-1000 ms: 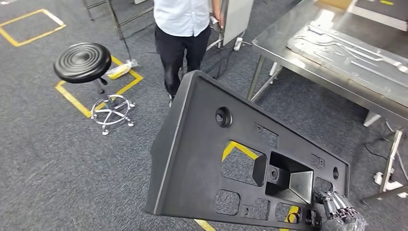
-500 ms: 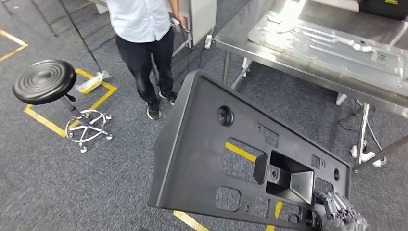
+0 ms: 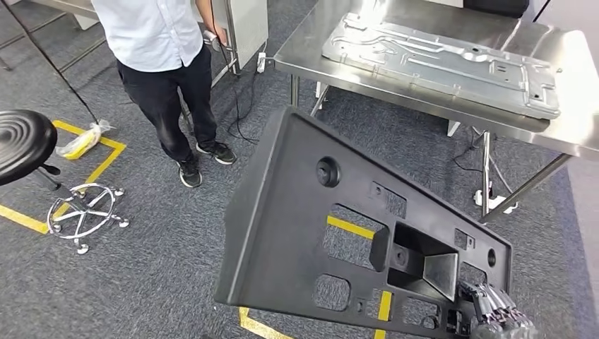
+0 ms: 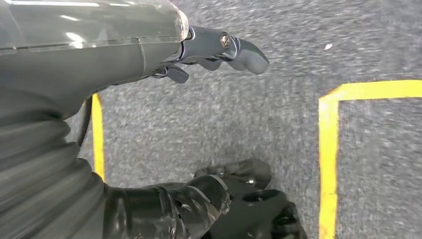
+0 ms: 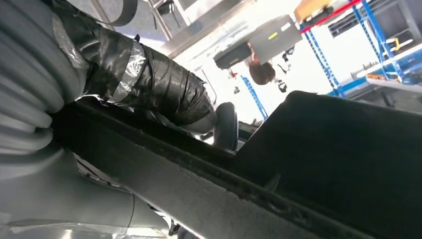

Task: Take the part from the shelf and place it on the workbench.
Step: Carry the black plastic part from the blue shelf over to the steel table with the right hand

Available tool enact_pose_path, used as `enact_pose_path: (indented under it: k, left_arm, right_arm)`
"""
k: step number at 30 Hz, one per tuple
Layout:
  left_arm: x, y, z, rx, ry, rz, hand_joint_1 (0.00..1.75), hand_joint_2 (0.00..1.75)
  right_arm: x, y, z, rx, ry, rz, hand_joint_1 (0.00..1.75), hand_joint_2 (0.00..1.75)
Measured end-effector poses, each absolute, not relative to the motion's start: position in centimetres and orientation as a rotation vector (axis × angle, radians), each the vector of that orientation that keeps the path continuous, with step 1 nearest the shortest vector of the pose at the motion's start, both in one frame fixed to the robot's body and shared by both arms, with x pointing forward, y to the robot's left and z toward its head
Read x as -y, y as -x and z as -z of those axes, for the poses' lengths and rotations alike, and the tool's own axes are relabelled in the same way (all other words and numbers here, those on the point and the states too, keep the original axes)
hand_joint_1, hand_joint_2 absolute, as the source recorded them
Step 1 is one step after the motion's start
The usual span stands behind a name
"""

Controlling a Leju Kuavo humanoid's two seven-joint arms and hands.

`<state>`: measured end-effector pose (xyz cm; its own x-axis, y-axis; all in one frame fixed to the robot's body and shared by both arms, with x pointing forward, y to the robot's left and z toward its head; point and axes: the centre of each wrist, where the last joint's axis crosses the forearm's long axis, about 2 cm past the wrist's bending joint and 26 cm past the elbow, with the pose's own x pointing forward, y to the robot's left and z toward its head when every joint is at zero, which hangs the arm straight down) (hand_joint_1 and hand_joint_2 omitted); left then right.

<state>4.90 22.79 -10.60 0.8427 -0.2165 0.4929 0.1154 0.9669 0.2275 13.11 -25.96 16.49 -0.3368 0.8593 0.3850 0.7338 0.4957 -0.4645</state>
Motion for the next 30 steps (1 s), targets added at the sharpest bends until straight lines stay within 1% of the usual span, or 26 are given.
enact_pose_path:
  k: [10,30]
  left_arm:
    - [-22.76,-4.88,10.61,0.557,-0.171,0.177,0.0,1.75]
    - [-22.88,-4.85,10.64,0.555,-0.162,0.176,0.0,1.75]
  right_arm:
    - [25.8,-13.3,-16.37,2.146,1.292,-0.317,1.75,1.75]
    - [25.58,-13.48,-16.45,2.166,1.268,-0.306,1.75,1.75]
